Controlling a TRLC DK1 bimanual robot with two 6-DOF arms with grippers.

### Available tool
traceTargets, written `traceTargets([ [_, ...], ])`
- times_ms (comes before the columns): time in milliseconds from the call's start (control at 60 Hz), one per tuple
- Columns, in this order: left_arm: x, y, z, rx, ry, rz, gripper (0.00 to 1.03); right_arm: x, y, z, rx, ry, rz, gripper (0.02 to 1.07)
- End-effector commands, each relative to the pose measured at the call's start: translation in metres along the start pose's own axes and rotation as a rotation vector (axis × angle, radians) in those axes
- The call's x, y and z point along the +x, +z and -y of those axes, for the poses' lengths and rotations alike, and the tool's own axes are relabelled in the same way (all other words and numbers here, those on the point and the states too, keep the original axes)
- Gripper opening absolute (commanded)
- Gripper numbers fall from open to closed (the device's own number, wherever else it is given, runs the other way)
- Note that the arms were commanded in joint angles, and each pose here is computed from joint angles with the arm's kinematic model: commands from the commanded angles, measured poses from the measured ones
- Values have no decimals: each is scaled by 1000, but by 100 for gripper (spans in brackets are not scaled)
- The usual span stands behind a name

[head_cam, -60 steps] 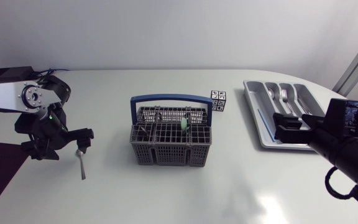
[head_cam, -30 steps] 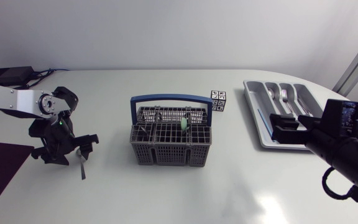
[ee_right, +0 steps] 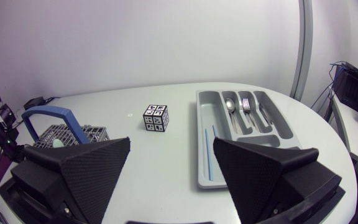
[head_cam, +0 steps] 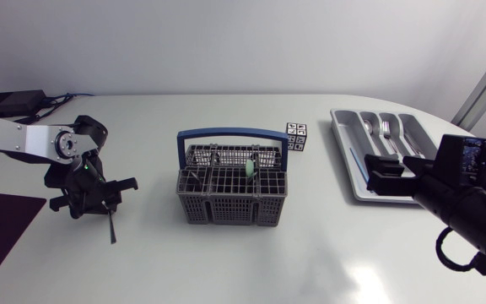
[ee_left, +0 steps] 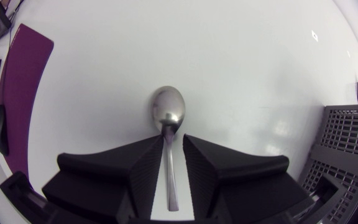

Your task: Transfer all utensils from the basket to the drawer tray.

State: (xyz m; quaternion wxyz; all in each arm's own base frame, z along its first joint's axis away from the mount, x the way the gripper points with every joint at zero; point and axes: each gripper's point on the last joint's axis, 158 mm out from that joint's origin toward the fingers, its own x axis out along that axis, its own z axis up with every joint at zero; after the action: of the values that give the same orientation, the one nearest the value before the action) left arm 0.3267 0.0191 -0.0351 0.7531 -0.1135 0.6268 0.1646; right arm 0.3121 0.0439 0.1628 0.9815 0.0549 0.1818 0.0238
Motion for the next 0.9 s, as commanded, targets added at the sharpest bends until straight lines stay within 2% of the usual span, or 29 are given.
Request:
traceTargets([
  [0, 13, -18, -3, 18, 18, -57, 24, -1, -4, 2, 19, -8, -3, 99],
  [200, 20, -23, -3, 24, 30, -81, 23, -3, -3, 1, 20, -5, 5, 99],
  [217, 21, -24, -2, 26, 28, -83, 22, -3, -3, 1, 20, -5, 5, 99],
  [300, 21, -20, -1, 33, 32, -63, 4, -4, -2, 2, 21, -9, 9, 99],
  [467, 14, -25, 0, 47, 32, -61, 4, -6, -2, 2, 18, -9, 11, 99],
  [750, -63, 5, 13, 70, -65, 146, 4, -9, 2, 2, 9, -12, -5, 99],
  [883, -112, 13, 29, 84, -180, 258, 4, -12, 4, -1, 19, -5, -31, 99],
])
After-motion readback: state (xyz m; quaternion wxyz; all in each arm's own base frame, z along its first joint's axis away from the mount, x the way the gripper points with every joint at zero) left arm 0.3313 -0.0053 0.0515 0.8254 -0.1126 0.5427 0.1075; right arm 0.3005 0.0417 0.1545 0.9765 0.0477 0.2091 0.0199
